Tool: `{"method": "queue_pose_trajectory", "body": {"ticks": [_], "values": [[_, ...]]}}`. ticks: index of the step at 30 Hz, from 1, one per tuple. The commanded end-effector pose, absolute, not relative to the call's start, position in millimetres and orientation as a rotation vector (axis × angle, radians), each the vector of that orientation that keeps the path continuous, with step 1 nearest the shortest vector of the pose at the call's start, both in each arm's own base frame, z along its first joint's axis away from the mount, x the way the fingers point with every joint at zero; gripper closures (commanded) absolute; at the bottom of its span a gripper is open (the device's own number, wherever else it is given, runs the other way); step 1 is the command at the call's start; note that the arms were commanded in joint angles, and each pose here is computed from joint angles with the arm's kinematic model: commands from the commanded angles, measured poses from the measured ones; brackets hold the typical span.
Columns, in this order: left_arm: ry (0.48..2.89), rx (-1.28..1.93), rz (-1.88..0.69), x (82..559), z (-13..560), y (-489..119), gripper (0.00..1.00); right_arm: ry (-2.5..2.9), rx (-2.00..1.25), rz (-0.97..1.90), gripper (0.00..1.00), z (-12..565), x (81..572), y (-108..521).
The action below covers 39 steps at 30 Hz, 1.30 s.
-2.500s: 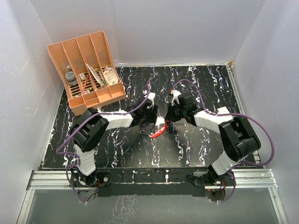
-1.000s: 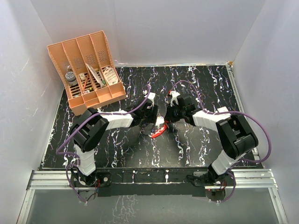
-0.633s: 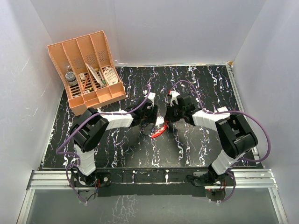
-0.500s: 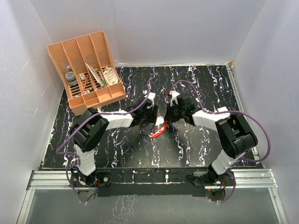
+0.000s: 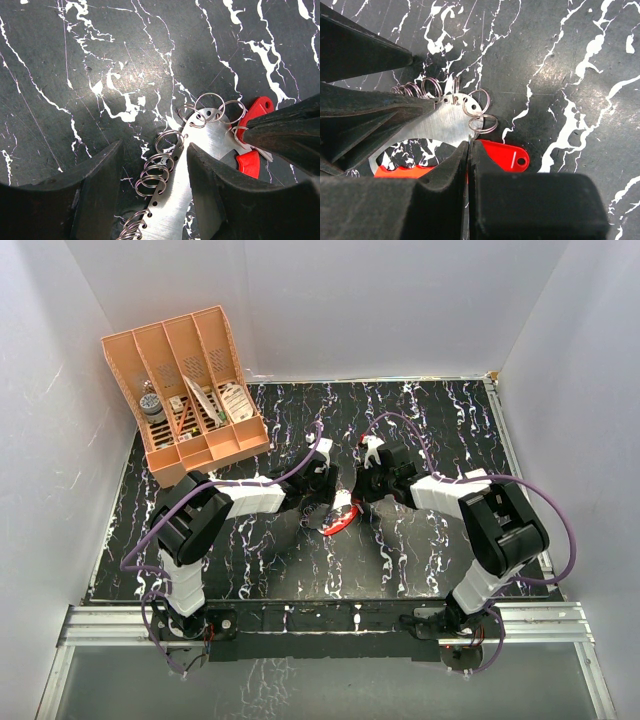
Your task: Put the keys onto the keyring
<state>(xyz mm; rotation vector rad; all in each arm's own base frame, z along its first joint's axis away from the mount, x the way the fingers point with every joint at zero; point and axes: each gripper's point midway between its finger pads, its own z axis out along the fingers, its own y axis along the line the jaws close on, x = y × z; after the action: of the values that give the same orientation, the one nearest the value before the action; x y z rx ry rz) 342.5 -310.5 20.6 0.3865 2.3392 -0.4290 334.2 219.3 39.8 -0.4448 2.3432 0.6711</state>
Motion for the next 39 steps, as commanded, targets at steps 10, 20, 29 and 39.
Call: {"method": "queue_pose_trajectory", "body": {"ticks": [10,20,29,39], "values": [[2.544,0.418,-0.272,307.5,-31.7,-273.9,0.48,2.234,-0.441,0.674,1.0,65.3,359.4,229.6],[2.545,0.418,-0.27,307.1,-32.5,-273.2,0.48,2.212,-0.439,0.66,1.0,75.0,359.2,227.4],[2.547,0.415,-0.266,307.2,-33.3,-272.4,0.48,2.192,-0.438,0.652,1.0,81.5,360.5,226.1],[2.546,0.419,-0.259,306.6,-33.2,-271.5,0.48,2.203,-0.427,0.64,1.0,76.4,361.1,224.5]]}}
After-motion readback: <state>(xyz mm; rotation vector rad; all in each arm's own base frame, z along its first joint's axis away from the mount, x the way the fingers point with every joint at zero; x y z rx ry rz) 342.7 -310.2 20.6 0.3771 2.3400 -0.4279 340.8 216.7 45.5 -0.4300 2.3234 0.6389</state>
